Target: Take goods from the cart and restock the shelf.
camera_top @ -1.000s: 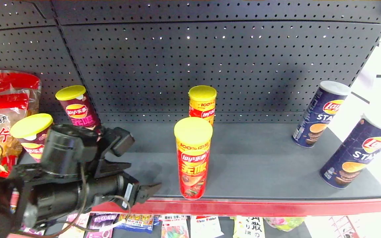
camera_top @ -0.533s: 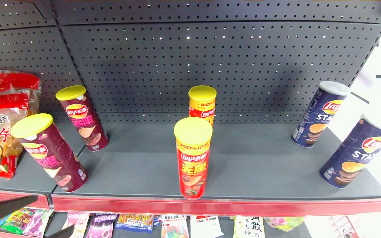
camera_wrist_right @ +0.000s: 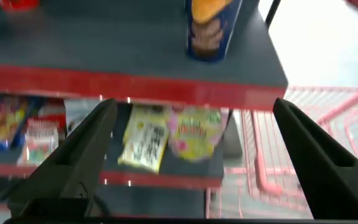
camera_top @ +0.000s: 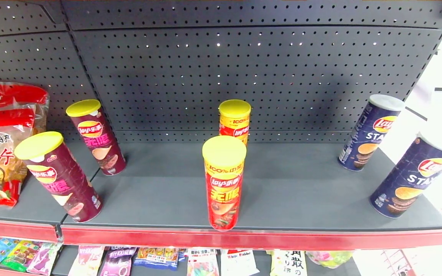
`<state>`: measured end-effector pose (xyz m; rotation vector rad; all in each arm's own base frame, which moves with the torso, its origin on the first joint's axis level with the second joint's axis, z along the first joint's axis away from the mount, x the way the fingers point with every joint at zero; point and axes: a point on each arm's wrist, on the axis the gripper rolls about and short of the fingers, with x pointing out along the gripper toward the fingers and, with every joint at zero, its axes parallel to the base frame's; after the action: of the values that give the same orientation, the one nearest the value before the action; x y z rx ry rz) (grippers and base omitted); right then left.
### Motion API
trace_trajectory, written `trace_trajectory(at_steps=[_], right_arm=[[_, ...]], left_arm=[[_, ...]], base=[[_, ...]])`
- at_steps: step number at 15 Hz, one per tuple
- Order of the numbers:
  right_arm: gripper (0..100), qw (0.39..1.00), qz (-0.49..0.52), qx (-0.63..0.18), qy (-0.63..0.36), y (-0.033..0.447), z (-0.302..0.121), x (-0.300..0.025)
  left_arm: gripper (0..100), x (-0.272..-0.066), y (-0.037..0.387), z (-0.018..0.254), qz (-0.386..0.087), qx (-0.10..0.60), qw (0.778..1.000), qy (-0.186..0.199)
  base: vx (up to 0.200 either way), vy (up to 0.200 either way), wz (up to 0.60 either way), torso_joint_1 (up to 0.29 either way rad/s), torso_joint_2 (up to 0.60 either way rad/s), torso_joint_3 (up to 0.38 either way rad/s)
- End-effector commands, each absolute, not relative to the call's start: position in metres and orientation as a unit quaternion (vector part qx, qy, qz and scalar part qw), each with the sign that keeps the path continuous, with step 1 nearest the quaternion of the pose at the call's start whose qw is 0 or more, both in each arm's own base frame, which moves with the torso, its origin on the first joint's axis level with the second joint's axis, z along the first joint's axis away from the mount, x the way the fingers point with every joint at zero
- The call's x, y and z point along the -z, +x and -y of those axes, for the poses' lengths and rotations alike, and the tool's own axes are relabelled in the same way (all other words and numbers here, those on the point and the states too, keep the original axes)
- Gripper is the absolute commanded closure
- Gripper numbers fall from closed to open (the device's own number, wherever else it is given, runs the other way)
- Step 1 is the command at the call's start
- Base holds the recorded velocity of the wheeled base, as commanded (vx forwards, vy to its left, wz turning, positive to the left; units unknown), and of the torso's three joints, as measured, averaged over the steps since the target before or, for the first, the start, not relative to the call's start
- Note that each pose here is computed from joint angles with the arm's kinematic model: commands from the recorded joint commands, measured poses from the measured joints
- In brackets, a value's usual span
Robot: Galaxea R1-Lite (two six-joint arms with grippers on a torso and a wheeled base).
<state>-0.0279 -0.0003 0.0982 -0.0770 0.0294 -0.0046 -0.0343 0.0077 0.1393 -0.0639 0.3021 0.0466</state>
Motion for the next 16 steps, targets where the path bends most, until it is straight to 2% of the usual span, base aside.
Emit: trace_trajectory(at_steps=[1, 2, 5, 6, 8, 9, 12, 14, 16], right_arm=[[0, 0.999, 0.015, 0.008, -0.028, -0.025, 0.000, -0.084], [0, 0.999, 0.015, 0.002, -0.031, -0.025, 0.000, -0.084], [0, 0.999, 0.011, -0.013, -0.035, -0.025, -0.001, -0.082], [0, 0.999, 0.009, -0.020, -0.027, -0.025, -0.001, -0.082], [0, 0.999, 0.011, -0.020, -0.026, -0.025, -0.001, -0.082], [0, 0.999, 0.011, -0.021, -0.025, -0.025, -0.001, -0.082], [0, 0.999, 0.013, -0.017, -0.024, -0.025, -0.001, -0.082], [0, 0.999, 0.013, -0.017, -0.027, -0.025, -0.001, -0.082], [0, 0.999, 0.013, -0.017, -0.031, -0.025, -0.001, -0.082]], left_arm=[[0, -0.101, -0.024, -0.006, -0.099, -0.029, 0.995, -0.021], [0, -0.089, -0.023, -0.006, -0.082, -0.023, 0.996, -0.010], [0, -0.083, -0.015, -0.004, -0.023, -0.007, 1.000, -0.018], [0, -0.082, -0.014, -0.006, -0.046, -0.074, 0.996, -0.013], [0, -0.083, -0.010, -0.006, -0.074, -0.127, 0.989, -0.012], [0, -0.083, -0.011, -0.005, -0.065, -0.114, 0.991, -0.013], [0, -0.081, -0.022, -0.001, 0.013, -0.029, 0.999, -0.012], [0, -0.081, -0.023, -0.001, 0.023, -0.034, 0.999, -0.010], [0, -0.080, -0.023, -0.003, 0.022, -0.071, 0.997, -0.015]], base=[[0.000, 0.000, 0.00, 0.000, 0.00, 0.000], [0.000, 0.000, 0.00, 0.000, 0.00, 0.000], [0.000, 0.000, 0.00, 0.000, 0.00, 0.000], [0.000, 0.000, 0.00, 0.000, 0.00, 0.000], [0.000, 0.000, 0.00, 0.000, 0.00, 0.000], [0.000, 0.000, 0.00, 0.000, 0.00, 0.000], [0.000, 0.000, 0.00, 0.000, 0.00, 0.000], [0.000, 0.000, 0.00, 0.000, 0.00, 0.000], [0.000, 0.000, 0.00, 0.000, 0.00, 0.000]])
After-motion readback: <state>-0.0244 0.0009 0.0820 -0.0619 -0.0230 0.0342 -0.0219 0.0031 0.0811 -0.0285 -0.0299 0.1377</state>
